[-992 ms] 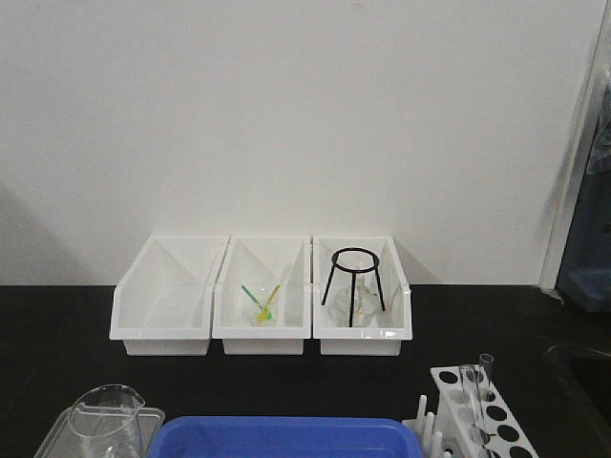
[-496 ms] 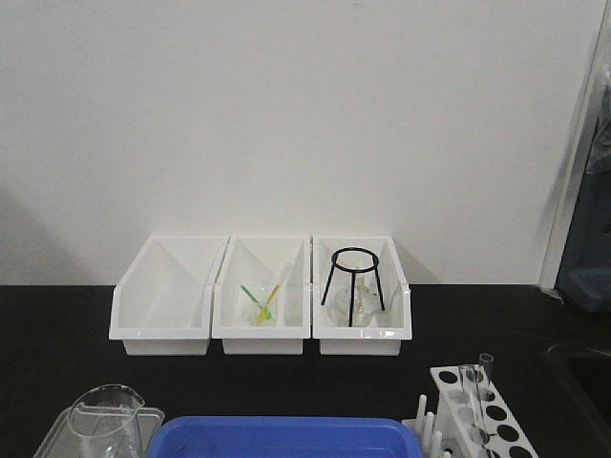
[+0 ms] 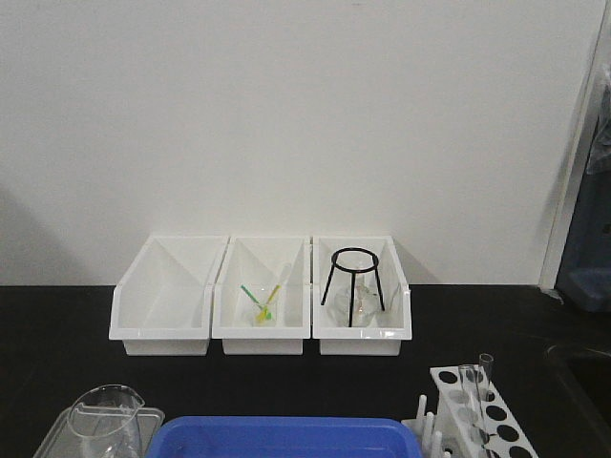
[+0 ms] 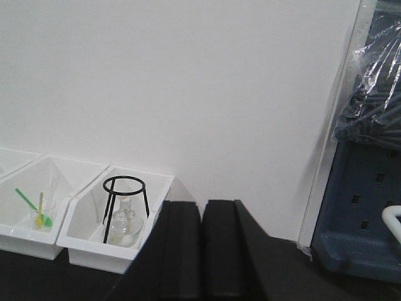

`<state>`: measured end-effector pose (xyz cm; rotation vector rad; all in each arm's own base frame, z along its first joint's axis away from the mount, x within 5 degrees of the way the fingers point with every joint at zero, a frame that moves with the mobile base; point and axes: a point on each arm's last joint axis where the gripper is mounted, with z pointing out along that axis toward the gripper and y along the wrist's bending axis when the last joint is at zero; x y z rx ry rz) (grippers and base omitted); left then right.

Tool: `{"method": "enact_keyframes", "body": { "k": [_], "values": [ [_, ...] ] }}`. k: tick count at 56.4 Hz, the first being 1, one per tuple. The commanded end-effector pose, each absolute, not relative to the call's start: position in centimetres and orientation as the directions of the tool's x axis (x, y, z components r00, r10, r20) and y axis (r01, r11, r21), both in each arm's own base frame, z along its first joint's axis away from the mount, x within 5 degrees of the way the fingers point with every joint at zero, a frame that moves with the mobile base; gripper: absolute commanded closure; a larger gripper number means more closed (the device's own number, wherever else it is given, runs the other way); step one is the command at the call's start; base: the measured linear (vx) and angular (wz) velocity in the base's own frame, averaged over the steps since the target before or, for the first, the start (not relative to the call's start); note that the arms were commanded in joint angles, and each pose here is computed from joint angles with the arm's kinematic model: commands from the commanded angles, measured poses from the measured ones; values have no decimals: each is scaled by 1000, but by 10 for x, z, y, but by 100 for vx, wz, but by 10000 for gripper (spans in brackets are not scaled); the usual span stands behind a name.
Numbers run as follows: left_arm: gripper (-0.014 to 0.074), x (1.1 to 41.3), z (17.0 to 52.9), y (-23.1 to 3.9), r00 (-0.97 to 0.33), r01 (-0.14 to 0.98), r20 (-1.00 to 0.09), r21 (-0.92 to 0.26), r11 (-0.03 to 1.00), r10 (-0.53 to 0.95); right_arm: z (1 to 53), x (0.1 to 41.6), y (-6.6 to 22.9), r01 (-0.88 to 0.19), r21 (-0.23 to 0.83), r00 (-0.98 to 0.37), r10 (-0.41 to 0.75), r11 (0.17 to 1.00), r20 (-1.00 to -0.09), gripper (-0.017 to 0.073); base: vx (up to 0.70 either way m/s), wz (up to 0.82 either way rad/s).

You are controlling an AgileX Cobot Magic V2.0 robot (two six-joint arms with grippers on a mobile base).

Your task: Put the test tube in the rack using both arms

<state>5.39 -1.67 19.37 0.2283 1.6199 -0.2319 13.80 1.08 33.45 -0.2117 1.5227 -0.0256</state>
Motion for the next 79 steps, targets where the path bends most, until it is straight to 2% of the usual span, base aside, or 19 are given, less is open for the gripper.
{"method": "enact_keyframes", "body": {
  "k": [1, 56, 65, 71, 79],
  "values": [
    [601, 52, 208, -15, 34, 277, -997, -51, 959, -63, 348, 137, 13, -135, -159, 112, -145, 978, -983, 570, 0, 0],
    [601, 52, 207, -15, 15, 278, -998, -61, 959, -67, 348, 137, 14, -139, -158, 112, -143, 978, -983, 570, 0, 0],
    [601, 52, 207, -15, 15, 278, -998, -61, 959, -67, 350, 136, 16, -171, -124, 136, -101, 977, -986, 570, 0, 0],
    [601, 52, 207, -15, 15, 278, -998, -61, 959, -67, 352, 136, 16, -165, -58, 141, -34, 985, -989, 570, 0, 0],
    [601, 52, 207, -15, 15, 278, -998, -61, 959, -67, 346, 128, 19, -148, -133, 159, -110, 980, -981, 570, 0, 0]
  ]
}}
